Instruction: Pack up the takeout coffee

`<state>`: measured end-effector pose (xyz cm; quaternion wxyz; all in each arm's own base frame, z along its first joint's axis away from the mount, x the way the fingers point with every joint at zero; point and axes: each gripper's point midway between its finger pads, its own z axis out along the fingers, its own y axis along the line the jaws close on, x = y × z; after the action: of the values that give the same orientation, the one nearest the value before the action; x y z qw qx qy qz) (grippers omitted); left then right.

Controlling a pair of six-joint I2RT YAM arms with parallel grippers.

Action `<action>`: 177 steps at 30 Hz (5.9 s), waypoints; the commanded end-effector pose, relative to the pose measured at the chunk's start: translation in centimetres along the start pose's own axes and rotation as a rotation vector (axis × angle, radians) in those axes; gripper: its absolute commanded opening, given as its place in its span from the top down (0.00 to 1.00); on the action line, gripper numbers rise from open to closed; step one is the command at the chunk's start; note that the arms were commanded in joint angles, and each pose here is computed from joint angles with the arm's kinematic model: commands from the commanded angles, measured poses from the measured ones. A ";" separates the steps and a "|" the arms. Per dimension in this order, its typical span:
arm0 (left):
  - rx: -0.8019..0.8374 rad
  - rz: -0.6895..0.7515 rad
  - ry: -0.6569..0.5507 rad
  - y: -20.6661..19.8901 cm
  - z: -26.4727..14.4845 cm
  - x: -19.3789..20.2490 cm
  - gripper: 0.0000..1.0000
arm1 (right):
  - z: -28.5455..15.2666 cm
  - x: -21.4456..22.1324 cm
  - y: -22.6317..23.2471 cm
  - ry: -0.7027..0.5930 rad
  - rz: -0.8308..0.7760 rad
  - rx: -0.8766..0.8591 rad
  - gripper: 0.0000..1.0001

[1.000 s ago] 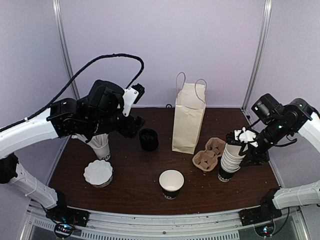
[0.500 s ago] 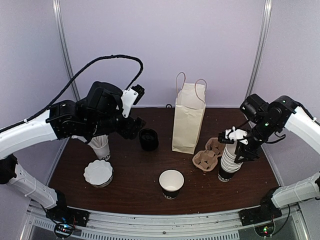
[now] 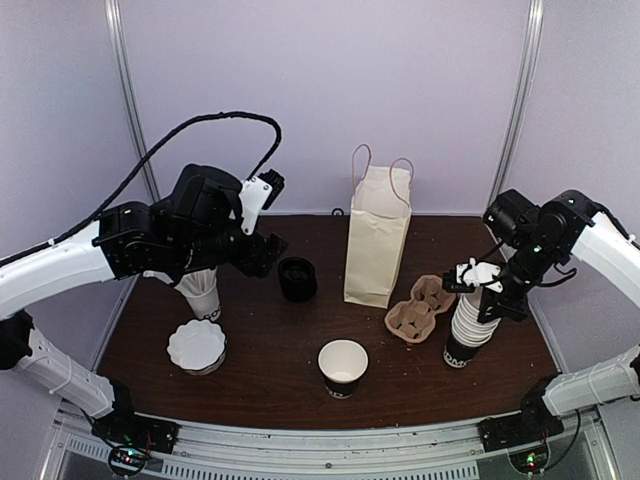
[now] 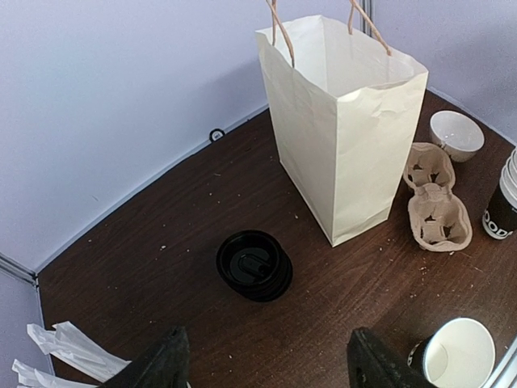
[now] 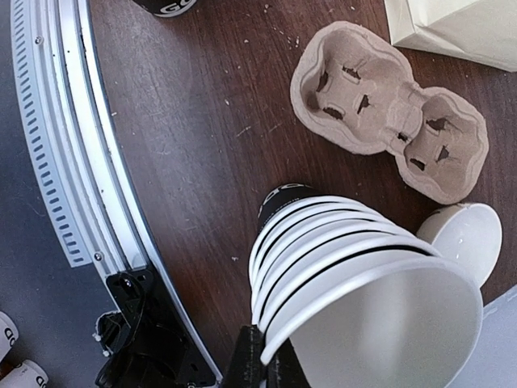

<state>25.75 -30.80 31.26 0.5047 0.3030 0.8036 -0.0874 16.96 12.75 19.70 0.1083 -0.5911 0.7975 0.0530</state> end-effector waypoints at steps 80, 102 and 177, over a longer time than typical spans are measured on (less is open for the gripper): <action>0.040 -0.077 0.561 3.1 12.9 7.3 0.46 | -4.7 -2.3 -7.7 -0.726 0.407 0.092 0.42; -0.088 -0.201 0.775 6.1 21.5 12.7 0.47 | -1.9 -2.2 -6.2 -0.674 0.375 0.043 0.43; 0.805 -0.221 -0.505 -2.3 -3.8 -11.6 0.88 | -14.5 -26.5 -1.1 -0.981 0.406 -0.784 0.05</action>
<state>26.37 -35.07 39.84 0.4952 0.3503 0.6430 -0.4675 24.74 31.81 37.12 0.2496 -0.3301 0.7087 0.5713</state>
